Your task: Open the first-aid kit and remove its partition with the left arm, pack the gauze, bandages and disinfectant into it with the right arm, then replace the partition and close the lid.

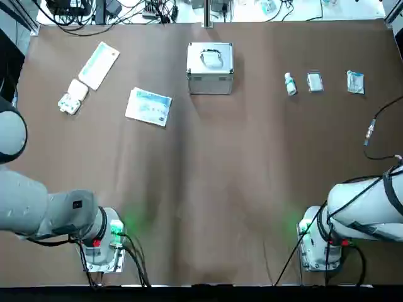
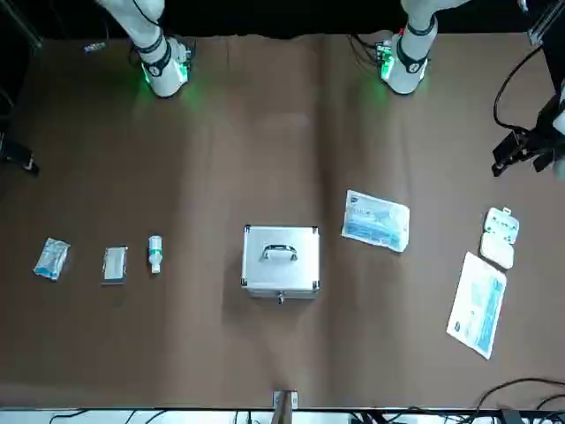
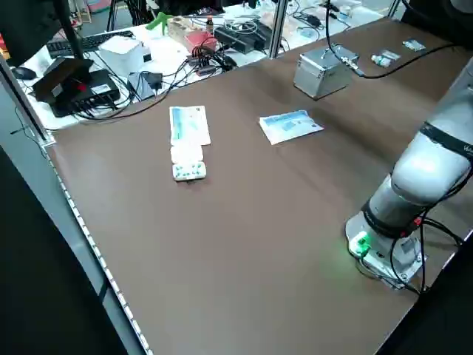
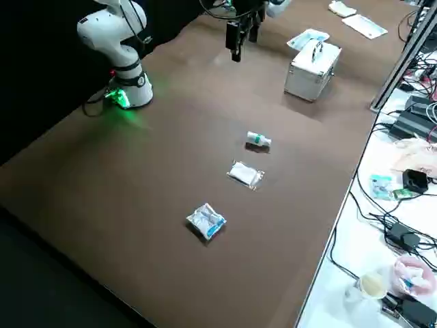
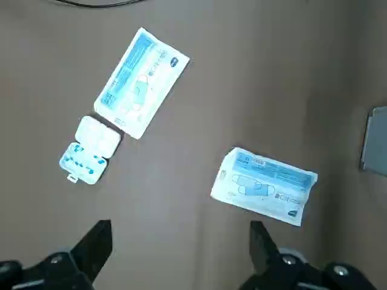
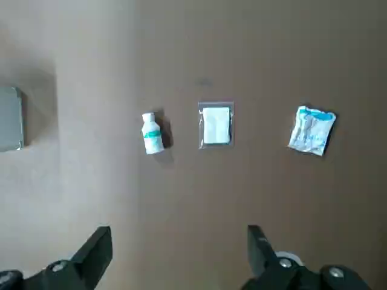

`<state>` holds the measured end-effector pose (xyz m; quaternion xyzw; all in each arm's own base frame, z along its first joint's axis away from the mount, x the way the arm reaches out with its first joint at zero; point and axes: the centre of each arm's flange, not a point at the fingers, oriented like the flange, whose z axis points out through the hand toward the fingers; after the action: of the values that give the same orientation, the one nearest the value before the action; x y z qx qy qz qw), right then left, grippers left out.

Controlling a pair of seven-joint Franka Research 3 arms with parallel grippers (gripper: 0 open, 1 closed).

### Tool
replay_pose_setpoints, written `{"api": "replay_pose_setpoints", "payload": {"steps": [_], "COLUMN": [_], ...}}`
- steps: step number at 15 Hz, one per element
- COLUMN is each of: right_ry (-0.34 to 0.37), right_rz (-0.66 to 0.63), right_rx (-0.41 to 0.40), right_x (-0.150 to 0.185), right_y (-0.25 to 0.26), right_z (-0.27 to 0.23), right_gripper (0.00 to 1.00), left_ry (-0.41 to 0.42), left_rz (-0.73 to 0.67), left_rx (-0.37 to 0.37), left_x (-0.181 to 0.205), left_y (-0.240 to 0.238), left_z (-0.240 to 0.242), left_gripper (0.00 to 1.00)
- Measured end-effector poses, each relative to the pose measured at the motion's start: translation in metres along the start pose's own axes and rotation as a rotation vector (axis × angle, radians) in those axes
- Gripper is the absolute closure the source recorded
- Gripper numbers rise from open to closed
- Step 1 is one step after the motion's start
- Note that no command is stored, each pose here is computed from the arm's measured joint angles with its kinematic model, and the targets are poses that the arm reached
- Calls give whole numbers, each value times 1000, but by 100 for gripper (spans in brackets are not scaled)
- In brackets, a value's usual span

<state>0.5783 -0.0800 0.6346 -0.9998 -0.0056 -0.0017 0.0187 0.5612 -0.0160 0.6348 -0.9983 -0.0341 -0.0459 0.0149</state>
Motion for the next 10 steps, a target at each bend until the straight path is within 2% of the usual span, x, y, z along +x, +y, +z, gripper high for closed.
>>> {"api": "replay_pose_setpoints", "payload": {"steps": [5,9,10], "right_ry": [41,15,8], "right_rz": [-16,-24,-33], "right_rx": [-4,1,2], "right_x": [6,8,8], "right_y": [-8,-13,-19], "right_z": [-1,15,19], "right_gripper": [1,1,1], "left_ry": [-11,-40,-58], "left_rz": [-4,-17,-85], "left_rx": [-19,-25,-26], "left_x": [2,10,13], "left_y": [-1,-1,3], "left_z": [2,17,27], "left_gripper": [0,0,0]}}
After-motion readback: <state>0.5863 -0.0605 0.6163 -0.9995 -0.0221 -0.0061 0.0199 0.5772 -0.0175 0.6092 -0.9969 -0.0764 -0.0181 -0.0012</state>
